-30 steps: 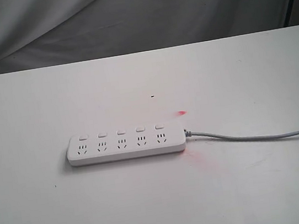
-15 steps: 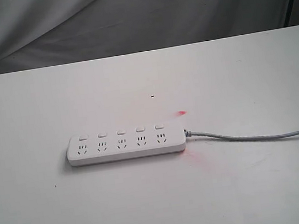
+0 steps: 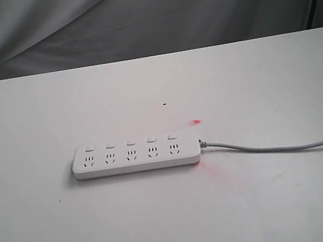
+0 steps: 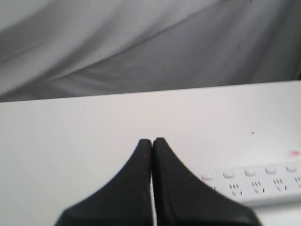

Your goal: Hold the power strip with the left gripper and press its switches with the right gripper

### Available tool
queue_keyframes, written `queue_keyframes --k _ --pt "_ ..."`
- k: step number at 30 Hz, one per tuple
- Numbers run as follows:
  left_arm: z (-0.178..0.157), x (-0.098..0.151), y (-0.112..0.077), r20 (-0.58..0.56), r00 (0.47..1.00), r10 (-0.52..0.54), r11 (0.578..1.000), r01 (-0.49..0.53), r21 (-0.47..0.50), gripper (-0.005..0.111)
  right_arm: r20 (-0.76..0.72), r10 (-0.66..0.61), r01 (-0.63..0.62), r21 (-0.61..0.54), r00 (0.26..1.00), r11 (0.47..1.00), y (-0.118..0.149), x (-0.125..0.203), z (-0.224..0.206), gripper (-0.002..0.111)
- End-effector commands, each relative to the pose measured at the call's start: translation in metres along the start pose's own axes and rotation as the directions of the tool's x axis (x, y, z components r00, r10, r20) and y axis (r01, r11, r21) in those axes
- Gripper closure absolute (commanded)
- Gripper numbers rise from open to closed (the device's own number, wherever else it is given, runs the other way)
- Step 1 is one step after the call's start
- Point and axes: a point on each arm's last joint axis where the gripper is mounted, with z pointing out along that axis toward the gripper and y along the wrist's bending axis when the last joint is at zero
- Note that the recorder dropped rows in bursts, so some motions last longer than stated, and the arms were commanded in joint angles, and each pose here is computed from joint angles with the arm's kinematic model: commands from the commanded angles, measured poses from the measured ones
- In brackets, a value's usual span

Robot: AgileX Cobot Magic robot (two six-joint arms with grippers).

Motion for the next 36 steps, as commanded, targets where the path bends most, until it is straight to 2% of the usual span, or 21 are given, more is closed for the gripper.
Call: queue_keyframes --k 1,3,7,11,15,18,21,22,25,28,30,32,36 --pt "0.019 -0.018 0.0 -0.185 0.973 0.137 0.988 -0.121 0.094 0.107 0.002 0.0 0.0 0.007 1.0 1.0 -0.001 0.001 0.0 0.108" --pt "0.032 -0.03 0.003 -0.228 0.946 0.232 0.968 -0.202 0.148 0.107 0.002 0.0 0.0 0.007 1.0 1.0 -0.001 0.001 0.0 0.108" --pt "0.057 -0.052 0.006 -0.222 0.901 0.373 0.913 -0.314 0.26 0.107 0.002 0.0 0.0 0.007 1.0 1.0 -0.001 0.001 0.0 0.108" --pt "0.094 -0.053 0.016 -0.227 0.85 0.476 0.842 -0.365 0.398 0.107 0.002 0.0 0.0 0.007 1.0 1.0 -0.001 0.001 0.0 0.108" --pt "0.129 -0.032 0.028 -0.215 0.775 0.594 0.733 -0.411 0.543 0.107 0.002 0.0 0.0 0.007 1.0 1.0 -0.001 0.001 0.0 0.108" --pt "0.155 -0.015 0.035 -0.157 0.746 0.647 0.646 -0.427 0.632 0.107 0.002 0.0 0.0 0.007 1.0 1.0 -0.001 0.001 0.0 0.108" --pt "0.179 0.0 0.038 -0.007 0.684 0.73 0.5 -0.526 0.688 0.107 0.002 0.0 0.0 0.007 1.0 1.0 -0.001 0.001 0.0 0.108" --pt "0.185 0.003 0.039 0.024 0.678 0.734 0.476 -0.539 0.695 0.107 0.002 0.0 0.0 0.007 1.0 1.0 -0.001 0.001 0.0 0.108" --pt "0.205 0.02 0.044 0.039 0.679 0.733 0.461 -0.538 0.705 0.106 0.002 0.0 0.0 0.007 1.0 1.0 -0.001 0.001 0.0 0.108" --pt "0.225 0.043 0.048 -0.021 0.694 0.72 0.476 -0.472 0.742 0.106 0.002 0.0 0.0 0.007 1.0 1.0 -0.001 0.001 0.0 0.108" --pt "0.235 0.057 0.046 -0.044 0.678 0.734 0.459 -0.447 0.768 0.106 0.002 0.0 0.0 0.007 1.0 1.0 -0.001 0.001 0.0 0.108" --pt "0.243 0.068 0.041 -0.05 0.641 0.766 0.427 -0.449 0.785 0.106 0.002 0.0 0.0 0.007 1.0 1.0 -0.001 0.001 0.0 0.108" --pt "0.252 0.074 0.029 -0.042 0.605 0.795 0.401 -0.473 0.784 0.106 0.002 0.0 0.0 0.007 1.0 1.0 -0.001 0.001 0.0 0.108"
